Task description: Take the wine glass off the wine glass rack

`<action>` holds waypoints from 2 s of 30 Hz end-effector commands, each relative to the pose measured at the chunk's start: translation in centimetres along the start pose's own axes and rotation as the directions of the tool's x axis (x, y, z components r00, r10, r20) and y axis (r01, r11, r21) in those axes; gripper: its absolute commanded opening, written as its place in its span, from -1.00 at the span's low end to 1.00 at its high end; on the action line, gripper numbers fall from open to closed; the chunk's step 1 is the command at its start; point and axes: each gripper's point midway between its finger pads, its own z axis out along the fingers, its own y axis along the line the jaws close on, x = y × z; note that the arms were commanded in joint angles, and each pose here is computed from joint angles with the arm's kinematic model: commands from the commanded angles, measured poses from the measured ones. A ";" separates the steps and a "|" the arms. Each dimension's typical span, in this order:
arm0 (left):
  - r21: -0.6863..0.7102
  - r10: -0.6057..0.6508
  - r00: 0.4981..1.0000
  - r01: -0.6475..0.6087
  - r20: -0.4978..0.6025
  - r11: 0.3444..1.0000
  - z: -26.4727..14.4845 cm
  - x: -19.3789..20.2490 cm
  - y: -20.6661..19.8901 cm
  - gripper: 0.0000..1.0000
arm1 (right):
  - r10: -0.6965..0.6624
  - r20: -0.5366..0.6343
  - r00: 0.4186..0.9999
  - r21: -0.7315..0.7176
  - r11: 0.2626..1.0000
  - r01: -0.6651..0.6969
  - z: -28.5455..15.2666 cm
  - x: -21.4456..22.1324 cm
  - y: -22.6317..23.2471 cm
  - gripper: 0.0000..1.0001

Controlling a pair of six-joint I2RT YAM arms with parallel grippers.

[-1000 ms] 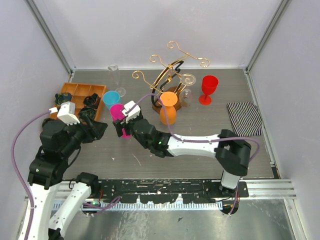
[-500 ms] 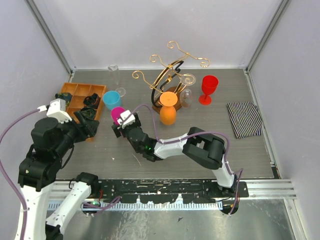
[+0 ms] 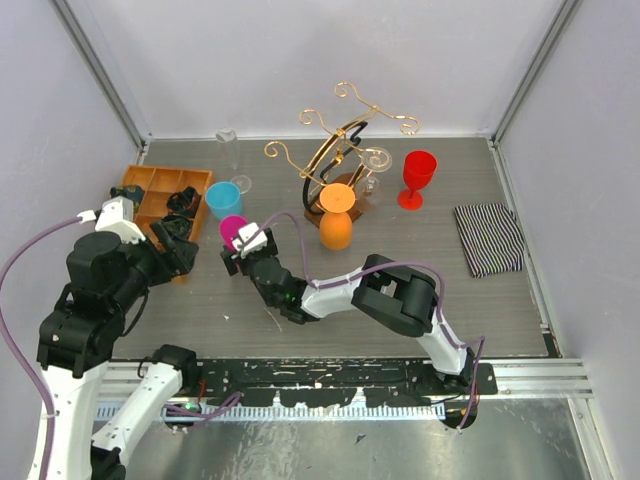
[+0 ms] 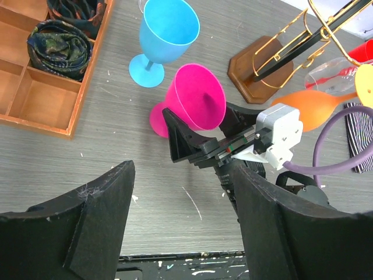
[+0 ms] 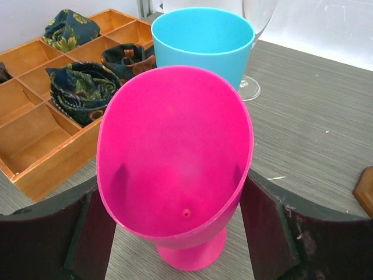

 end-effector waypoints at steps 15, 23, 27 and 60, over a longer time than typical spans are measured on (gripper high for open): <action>0.008 -0.021 0.999 0.021 0.025 1.000 -0.2 -0.3 -0.1 0.53 | 0.105 0.083 0.991 -0.012 0.994 -0.105 -0.6 -4.5 0.0 1.00; 0.007 -0.036 0.998 0.036 0.053 0.999 0.5 -0.6 -0.1 0.54 | 0.106 0.053 0.993 -0.130 0.987 -0.098 -5.7 -9.9 1.4 1.00; 0.019 -0.057 0.997 0.056 0.042 0.998 1.7 -0.8 -0.6 0.54 | 0.086 -0.016 0.996 -0.184 0.979 -0.088 -8.9 -13.5 2.7 1.00; 0.192 -0.072 0.997 0.077 -0.034 0.978 5.6 -2.1 -5.5 0.42 | 0.794 -0.373 0.481 0.238 0.582 -0.777 -10.0 -18.6 -31.5 0.44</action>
